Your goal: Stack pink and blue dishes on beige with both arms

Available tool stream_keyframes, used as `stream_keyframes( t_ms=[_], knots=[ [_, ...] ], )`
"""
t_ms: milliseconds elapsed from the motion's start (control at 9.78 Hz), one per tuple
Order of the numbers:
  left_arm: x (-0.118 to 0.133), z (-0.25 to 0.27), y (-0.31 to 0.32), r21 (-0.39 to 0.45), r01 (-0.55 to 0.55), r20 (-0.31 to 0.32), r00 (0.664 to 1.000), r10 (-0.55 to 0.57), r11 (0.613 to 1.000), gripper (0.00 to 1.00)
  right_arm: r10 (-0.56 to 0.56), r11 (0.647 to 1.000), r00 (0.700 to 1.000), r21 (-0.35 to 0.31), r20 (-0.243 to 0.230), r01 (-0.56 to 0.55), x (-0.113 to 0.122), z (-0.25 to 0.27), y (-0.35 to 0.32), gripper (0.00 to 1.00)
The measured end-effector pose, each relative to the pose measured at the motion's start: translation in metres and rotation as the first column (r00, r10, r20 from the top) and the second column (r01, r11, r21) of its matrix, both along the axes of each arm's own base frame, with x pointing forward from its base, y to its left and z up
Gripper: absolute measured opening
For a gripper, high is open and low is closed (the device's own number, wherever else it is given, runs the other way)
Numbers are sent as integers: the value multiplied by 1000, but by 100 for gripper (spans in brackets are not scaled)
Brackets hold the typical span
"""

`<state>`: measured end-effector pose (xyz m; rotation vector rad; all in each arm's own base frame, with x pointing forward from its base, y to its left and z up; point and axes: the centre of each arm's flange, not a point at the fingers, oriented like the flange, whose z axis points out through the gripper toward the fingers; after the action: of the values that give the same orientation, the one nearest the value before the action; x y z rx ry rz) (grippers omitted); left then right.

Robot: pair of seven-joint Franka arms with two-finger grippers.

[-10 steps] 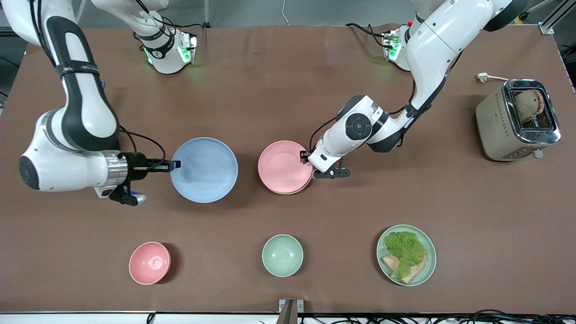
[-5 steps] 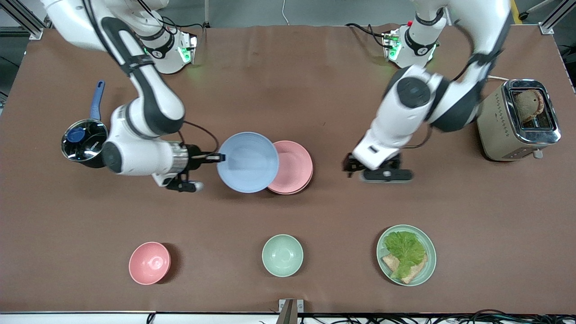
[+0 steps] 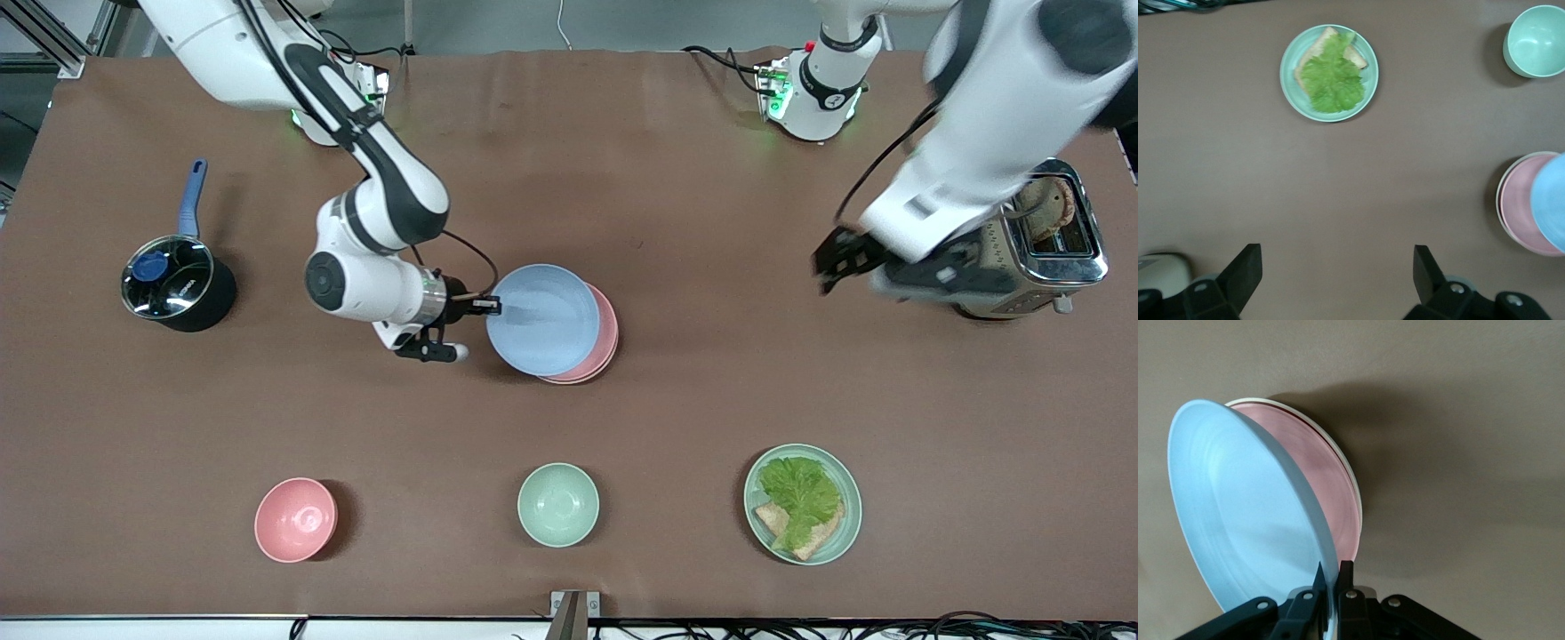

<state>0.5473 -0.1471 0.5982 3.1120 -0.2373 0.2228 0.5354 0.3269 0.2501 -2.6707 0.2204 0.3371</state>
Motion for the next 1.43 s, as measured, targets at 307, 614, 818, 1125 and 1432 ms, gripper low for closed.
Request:
stream_keyframes(
  t_ms=[307, 614, 818, 1125, 1432],
  knots=[
    [-42, 48, 53, 7, -16, 19, 1000, 16, 1000, 100, -2, 1000, 1000, -13, -3, 2, -15, -24, 7, 12],
    [-52, 83, 79, 4, -45, -12, 999, 45, 999, 100, -7, 1000, 1000, -9, 18, 7, -11, -18, 7, 44],
    [-40, 92, 79, 8, -47, -56, 997, 47, 999, 100, -16, 1000, 992, -20, 126, 19, 10, 33, -16, 75],
    [-17, 73, 79, 10, -49, -91, 995, 50, 999, 100, 36, 983, 973, -184, 228, 7, 33, 129, -117, 100],
    [-14, 75, 80, 9, -52, -83, 995, 52, 999, 100, 6, 942, 966, -325, 258, 81, 35, 212, -215, 100]
  ],
)
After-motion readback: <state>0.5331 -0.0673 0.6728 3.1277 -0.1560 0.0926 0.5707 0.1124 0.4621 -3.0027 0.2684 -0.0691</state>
